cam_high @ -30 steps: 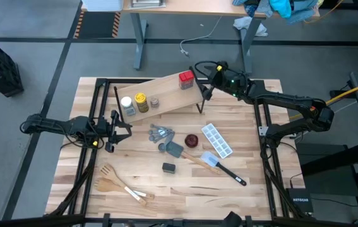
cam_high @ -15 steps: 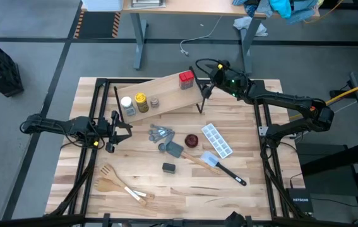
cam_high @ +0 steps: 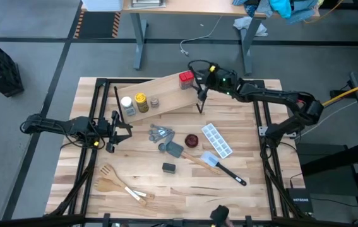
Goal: Shelf spices
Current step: Remove the red seasoning can from the shelf
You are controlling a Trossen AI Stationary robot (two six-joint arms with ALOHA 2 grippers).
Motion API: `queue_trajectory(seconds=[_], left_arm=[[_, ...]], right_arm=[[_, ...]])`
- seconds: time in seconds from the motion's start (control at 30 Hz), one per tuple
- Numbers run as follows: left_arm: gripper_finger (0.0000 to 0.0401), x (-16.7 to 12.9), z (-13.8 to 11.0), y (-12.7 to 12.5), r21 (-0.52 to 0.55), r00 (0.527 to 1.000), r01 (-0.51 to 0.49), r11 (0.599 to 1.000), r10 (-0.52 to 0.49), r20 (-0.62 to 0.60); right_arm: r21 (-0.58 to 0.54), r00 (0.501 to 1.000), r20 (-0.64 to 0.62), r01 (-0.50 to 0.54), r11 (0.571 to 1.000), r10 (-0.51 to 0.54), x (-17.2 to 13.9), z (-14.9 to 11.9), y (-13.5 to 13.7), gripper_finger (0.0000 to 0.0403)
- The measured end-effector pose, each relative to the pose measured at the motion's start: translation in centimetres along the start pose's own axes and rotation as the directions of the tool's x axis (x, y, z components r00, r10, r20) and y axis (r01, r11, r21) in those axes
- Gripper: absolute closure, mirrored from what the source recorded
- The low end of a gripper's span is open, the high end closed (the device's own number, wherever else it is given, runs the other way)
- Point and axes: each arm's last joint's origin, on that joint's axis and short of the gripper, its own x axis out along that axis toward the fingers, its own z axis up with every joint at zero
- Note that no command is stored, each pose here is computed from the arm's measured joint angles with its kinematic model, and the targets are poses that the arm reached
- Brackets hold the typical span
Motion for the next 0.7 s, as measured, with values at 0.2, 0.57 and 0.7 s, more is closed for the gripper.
queue_trajectory(seconds=[0.2, 0.57, 0.7], left_arm=[[0.0219, 0.0, -0.1, 0.0, 0.002, 1.000, 0.000, 1.000, 0.000, -0.007], [0.0219, 0.0, -0.1, 0.0, 0.001, 1.000, -0.003, 1.000, 0.003, -0.005], [0.0219, 0.0, 0.0, 0.0, 0.001, 1.000, -0.003, 1.000, 0.003, -0.005]], right_arm=[[0.078, 0.994, 0.082, -0.080, 0.994, 0.074, -0.3, -0.5, -2.7, 0.0026], [0.097, 0.955, 0.190, -0.250, 0.963, 0.228, 1.9, -2.6, -3.4, 0.0026], [0.092, 0.951, 0.199, -0.258, 0.962, 0.236, 2.3, -2.9, -3.3, 0.0026]])
